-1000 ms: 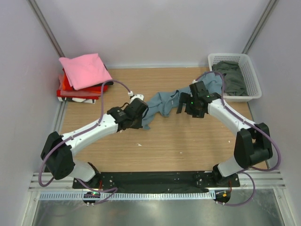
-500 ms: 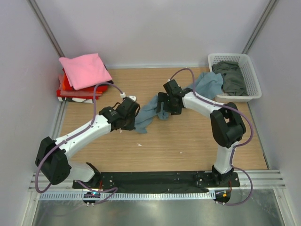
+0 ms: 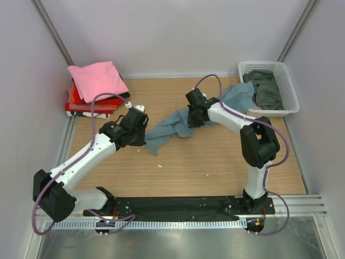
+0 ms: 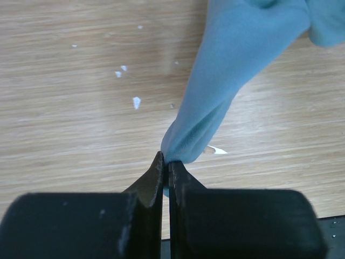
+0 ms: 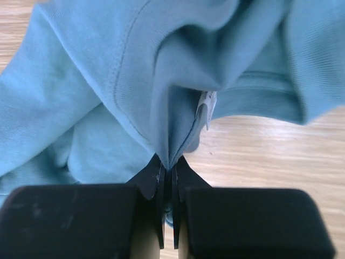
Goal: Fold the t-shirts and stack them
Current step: Flatten the tshirt out
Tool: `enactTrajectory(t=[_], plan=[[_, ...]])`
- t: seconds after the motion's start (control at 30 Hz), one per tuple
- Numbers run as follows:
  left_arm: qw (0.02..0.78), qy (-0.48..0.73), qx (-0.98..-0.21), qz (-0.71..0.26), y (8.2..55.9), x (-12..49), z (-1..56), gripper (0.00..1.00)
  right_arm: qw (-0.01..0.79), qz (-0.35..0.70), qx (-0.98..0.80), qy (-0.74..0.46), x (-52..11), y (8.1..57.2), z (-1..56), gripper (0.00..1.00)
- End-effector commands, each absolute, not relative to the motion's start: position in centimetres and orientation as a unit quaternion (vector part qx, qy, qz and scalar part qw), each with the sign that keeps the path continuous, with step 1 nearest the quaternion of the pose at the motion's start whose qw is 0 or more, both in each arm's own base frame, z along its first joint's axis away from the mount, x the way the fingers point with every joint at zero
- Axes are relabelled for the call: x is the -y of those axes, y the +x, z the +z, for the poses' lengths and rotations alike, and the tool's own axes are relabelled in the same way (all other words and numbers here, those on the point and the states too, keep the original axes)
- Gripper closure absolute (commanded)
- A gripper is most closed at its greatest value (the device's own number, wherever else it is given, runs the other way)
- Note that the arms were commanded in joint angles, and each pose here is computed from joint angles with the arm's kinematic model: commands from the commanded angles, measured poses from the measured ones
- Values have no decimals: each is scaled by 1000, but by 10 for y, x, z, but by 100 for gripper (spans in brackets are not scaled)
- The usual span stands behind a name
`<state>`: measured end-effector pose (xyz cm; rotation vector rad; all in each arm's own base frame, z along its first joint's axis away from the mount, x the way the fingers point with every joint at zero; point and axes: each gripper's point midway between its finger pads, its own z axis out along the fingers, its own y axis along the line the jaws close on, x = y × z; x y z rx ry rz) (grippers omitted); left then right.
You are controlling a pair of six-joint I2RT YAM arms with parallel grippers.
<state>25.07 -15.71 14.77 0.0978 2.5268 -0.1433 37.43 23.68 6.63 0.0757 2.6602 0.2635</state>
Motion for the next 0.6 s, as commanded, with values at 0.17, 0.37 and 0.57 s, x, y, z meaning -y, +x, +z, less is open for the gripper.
enactTrajectory(t=[0.17,0.37,0.57], plan=[[381,0,-925,-14,249,94,222,100,390,62,-918,46,-184,369,232,99],[427,-31,-904,-14,233,70,258,100,445,44,-891,79,-137,334,283,99],[454,-46,-890,-13,225,58,272,99,431,116,-894,39,-154,309,273,79]])
